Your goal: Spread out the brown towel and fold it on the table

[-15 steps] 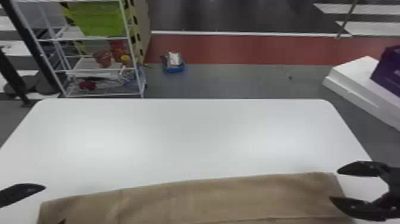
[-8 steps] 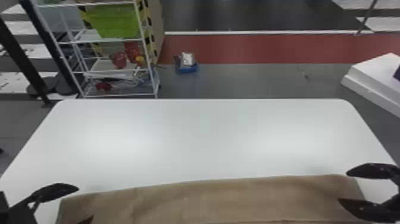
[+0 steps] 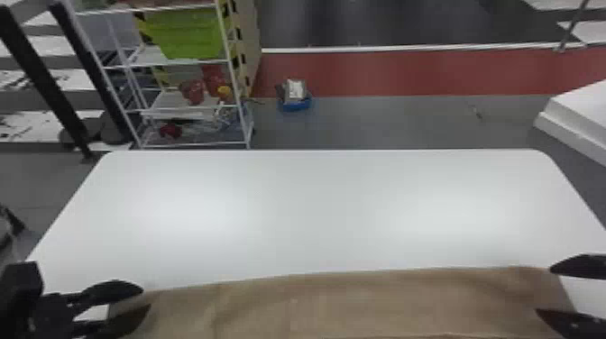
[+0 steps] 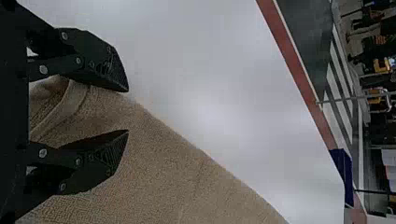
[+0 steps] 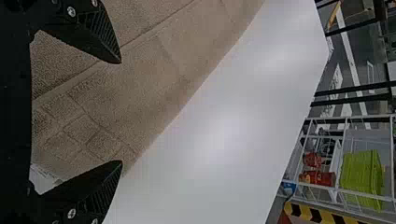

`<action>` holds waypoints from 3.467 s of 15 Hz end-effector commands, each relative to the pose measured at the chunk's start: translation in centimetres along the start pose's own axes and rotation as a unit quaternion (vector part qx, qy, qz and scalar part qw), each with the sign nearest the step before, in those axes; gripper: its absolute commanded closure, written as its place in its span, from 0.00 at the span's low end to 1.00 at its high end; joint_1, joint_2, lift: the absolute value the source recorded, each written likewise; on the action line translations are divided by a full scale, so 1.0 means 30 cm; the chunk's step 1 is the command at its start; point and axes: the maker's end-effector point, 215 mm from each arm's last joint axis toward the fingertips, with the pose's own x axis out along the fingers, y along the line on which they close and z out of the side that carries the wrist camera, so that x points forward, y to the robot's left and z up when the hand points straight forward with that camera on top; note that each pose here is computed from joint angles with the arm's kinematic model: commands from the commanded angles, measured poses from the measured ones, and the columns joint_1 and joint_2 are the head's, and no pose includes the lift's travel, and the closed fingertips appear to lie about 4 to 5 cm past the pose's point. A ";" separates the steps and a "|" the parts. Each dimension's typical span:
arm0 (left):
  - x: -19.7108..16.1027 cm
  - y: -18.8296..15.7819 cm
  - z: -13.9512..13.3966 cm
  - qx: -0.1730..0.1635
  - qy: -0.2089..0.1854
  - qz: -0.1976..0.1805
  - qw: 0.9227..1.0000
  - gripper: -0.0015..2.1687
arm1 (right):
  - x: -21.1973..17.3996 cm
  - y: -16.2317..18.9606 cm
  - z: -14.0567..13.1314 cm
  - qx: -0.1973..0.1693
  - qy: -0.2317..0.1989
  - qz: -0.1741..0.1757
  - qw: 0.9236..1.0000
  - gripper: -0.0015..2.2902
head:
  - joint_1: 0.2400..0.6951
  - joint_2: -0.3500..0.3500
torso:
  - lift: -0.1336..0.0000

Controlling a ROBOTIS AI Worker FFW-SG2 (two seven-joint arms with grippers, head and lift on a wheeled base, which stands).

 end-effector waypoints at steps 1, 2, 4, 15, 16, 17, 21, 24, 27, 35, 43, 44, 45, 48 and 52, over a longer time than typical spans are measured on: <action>-0.008 0.007 0.006 0.009 -0.001 0.003 1.000 0.61 | -0.001 0.000 -0.004 0.000 0.001 0.001 1.000 0.06 | 1.00 0.63 | 0.07; -0.008 0.002 0.012 0.017 -0.002 0.001 1.000 0.62 | 0.001 0.000 -0.004 -0.003 0.001 0.001 1.000 0.06 | 1.00 0.63 | 0.07; 0.001 0.008 0.045 0.039 -0.011 0.009 0.999 0.62 | -0.003 -0.005 -0.006 -0.006 0.001 0.000 1.000 0.05 | 1.00 0.63 | 0.07; 0.148 0.310 0.275 0.037 -0.034 0.065 0.997 0.63 | -0.057 -0.044 -0.033 -0.012 -0.010 -0.014 1.000 0.05 | 1.00 0.53 | 0.07; 0.147 0.319 0.239 0.035 -0.018 0.064 0.997 0.61 | -0.056 -0.043 -0.034 -0.011 -0.011 -0.013 1.000 0.05 | 1.00 0.54 | 0.07; 0.132 0.313 0.199 0.022 -0.014 0.069 0.997 0.42 | -0.055 -0.042 -0.037 -0.013 -0.012 -0.012 1.000 0.05 | 1.00 0.55 | 0.07; -0.062 0.309 0.052 -0.047 -0.001 0.127 0.991 0.00 | -0.053 -0.044 -0.030 -0.025 -0.015 -0.012 1.000 0.05 | 1.00 0.61 | 0.07; -0.199 0.322 -0.009 -0.106 -0.018 0.163 0.981 0.02 | -0.056 -0.058 0.005 -0.037 -0.024 -0.015 0.999 0.05 | 1.00 0.73 | 0.07; -0.233 0.351 -0.043 -0.139 -0.041 0.206 0.968 0.03 | -0.023 -0.050 -0.013 -0.034 -0.022 -0.004 0.999 0.04 | 1.00 0.79 | 0.07; -0.211 0.164 -0.193 -0.266 0.004 0.163 0.950 0.10 | -0.053 -0.073 -0.052 -0.046 -0.023 -0.013 0.999 0.04 | 1.00 0.80 | 0.07; -0.130 0.066 -0.143 -0.318 -0.020 0.124 0.940 0.16 | -0.045 -0.066 -0.077 -0.047 -0.021 -0.009 0.999 0.04 | 1.00 0.74 | 0.07; -0.126 0.065 -0.144 -0.318 -0.017 0.124 0.940 0.16 | -0.045 -0.064 -0.080 -0.047 -0.021 -0.009 0.999 0.04 | 1.00 0.72 | 0.07; -0.123 0.063 -0.143 -0.317 -0.017 0.123 0.940 0.18 | -0.047 -0.066 -0.078 -0.047 -0.021 -0.010 0.999 0.04 | 1.00 0.70 | 0.07; -0.110 0.056 -0.130 -0.314 -0.018 0.119 0.942 0.34 | -0.055 -0.071 -0.082 -0.048 -0.020 -0.012 0.999 0.04 | 1.00 0.69 | 0.07; -0.117 0.049 -0.105 -0.308 -0.022 0.120 0.944 0.61 | -0.055 -0.067 -0.064 -0.053 -0.026 -0.012 0.998 0.04 | 1.00 0.66 | 0.07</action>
